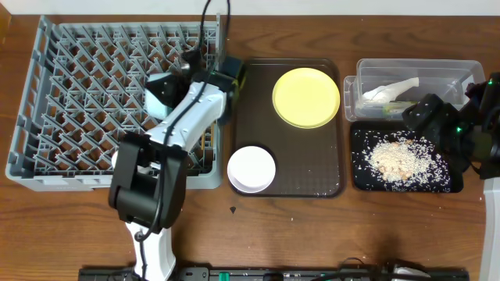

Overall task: Sort waste into correct bins and load items into the dishwasher
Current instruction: 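Carry the blue bowl left and set it upside down in the rack, then reach the left gripper to the white bowl and grasp its rim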

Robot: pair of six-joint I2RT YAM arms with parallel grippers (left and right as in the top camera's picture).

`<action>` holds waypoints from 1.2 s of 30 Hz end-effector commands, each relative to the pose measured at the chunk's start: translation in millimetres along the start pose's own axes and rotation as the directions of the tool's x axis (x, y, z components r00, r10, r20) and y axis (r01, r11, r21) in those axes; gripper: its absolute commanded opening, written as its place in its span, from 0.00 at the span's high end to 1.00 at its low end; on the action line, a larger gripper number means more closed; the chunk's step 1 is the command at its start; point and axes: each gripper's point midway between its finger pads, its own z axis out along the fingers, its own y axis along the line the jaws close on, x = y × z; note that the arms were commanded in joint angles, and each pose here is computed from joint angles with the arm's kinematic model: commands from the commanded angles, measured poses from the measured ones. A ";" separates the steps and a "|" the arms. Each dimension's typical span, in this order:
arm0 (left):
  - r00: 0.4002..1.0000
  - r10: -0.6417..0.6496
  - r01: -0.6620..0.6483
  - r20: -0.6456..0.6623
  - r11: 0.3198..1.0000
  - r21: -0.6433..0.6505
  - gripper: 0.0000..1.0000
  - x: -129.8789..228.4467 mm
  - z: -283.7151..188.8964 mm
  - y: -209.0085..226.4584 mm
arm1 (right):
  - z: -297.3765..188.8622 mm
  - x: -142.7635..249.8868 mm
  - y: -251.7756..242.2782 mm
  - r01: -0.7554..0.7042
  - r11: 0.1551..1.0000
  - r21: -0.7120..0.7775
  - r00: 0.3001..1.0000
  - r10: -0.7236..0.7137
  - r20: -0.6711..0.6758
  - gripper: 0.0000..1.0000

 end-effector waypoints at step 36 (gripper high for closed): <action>0.959 0.271 -0.012 -0.083 0.332 0.943 0.92 108.8 -238.4 -145.6 | -3.0 -2.9 1.2 0.004 1.000 -0.003 1.000 -0.004 0.011 0.01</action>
